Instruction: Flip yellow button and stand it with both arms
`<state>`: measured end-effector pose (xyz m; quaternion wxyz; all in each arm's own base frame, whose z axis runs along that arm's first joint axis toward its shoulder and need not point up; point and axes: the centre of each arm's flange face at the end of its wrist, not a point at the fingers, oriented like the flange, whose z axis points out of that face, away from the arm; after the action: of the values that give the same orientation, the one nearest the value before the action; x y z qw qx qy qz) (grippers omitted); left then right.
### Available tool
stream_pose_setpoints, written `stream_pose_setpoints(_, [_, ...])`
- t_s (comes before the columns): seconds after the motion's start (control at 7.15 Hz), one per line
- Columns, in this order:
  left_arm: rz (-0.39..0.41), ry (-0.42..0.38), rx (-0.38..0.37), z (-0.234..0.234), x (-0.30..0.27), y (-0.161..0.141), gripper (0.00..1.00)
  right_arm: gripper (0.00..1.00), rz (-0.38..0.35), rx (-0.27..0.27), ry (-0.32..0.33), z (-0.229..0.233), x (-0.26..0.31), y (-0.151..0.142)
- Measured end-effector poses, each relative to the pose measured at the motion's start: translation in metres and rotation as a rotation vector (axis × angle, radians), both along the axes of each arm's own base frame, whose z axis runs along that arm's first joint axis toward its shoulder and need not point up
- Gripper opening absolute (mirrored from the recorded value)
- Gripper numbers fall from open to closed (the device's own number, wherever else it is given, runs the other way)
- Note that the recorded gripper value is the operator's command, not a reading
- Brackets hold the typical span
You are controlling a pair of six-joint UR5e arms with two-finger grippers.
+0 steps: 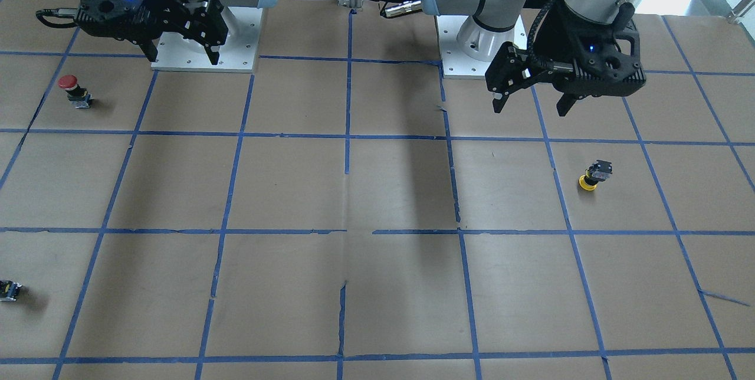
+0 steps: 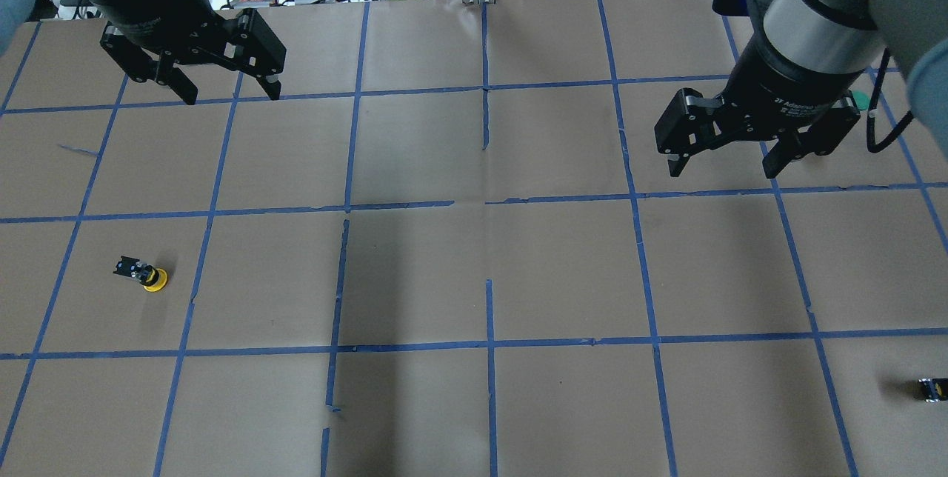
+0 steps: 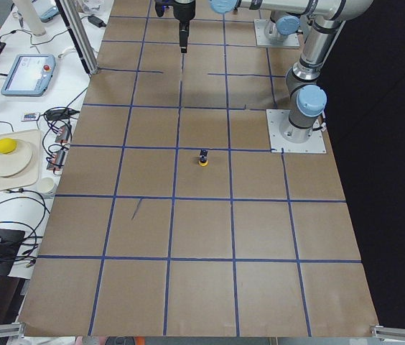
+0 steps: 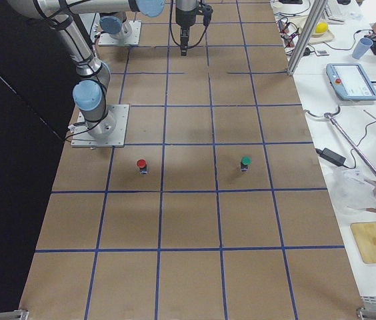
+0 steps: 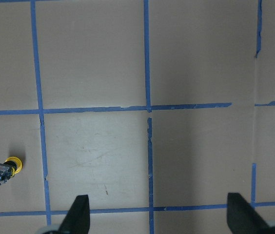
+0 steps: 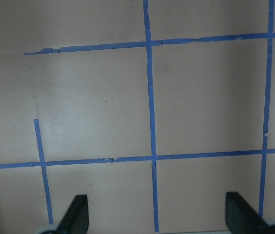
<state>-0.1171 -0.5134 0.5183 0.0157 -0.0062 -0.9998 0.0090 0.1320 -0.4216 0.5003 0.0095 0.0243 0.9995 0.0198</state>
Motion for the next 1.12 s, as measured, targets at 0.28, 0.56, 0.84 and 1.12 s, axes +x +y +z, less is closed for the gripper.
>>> stream_pose_setpoints(0.28, [-0.01,-0.001,0.012,-0.004,0.001,-0.001,1.0,1.0,0.003,0.001,0.0,0.0,-0.001,0.0])
stream_pose_setpoints(0.56, [-0.085,-0.046,0.04,-0.012,0.017,-0.001,1.0,1.0,0.003,0.0,0.001,0.0,-0.001,0.0])
stream_pose_setpoints(0.84, [-0.077,-0.084,0.084,-0.032,0.055,-0.001,0.99,1.0,0.003,-0.001,0.001,0.0,-0.001,0.0])
stream_pose_setpoints(1.12, [0.013,-0.052,0.131,-0.06,0.109,0.0,0.99,1.0,0.0,0.0,0.001,-0.001,-0.001,0.0])
